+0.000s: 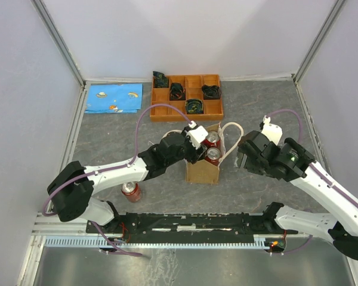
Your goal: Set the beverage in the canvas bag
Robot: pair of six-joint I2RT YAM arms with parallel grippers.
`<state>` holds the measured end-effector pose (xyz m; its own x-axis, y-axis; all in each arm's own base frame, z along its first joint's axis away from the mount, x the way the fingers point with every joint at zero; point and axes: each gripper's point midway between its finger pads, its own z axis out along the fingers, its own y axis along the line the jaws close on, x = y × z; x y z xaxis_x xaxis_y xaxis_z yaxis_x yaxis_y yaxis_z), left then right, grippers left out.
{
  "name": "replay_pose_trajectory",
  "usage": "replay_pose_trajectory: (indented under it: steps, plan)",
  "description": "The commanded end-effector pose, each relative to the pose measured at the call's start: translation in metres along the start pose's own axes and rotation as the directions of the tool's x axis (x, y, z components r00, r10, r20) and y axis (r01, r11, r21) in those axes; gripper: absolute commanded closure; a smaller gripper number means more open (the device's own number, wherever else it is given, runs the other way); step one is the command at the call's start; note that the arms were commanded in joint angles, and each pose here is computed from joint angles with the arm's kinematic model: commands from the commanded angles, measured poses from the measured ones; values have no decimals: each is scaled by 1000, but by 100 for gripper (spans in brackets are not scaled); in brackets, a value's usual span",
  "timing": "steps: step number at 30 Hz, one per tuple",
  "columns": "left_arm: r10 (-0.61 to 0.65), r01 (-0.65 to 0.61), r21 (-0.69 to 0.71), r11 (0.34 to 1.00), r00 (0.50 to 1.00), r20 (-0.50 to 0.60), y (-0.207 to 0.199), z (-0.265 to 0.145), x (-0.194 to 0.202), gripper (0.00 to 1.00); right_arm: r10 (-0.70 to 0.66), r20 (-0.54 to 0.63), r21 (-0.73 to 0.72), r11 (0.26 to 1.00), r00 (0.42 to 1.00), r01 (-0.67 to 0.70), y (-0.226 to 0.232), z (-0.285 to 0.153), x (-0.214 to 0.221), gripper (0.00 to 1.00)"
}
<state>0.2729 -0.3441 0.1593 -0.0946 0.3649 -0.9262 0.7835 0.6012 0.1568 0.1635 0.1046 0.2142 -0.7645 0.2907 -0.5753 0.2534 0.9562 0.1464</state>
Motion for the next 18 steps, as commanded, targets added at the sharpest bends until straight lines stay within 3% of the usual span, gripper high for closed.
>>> replay_pose_trajectory:
  steps: [1,4,18]
  plan:
    - [-20,28,-57,998,992,127,15,-4,-49,29,27,21,2,1000,999,-27,-4,-2,-2,6]
    - [-21,27,-51,998,992,125,14,-6,-49,23,28,19,1,1000,999,-28,-5,-2,-2,6]
    - [-33,43,-47,998,982,184,17,-19,-82,21,23,15,-4,1000,1000,-23,2,2,-2,6]
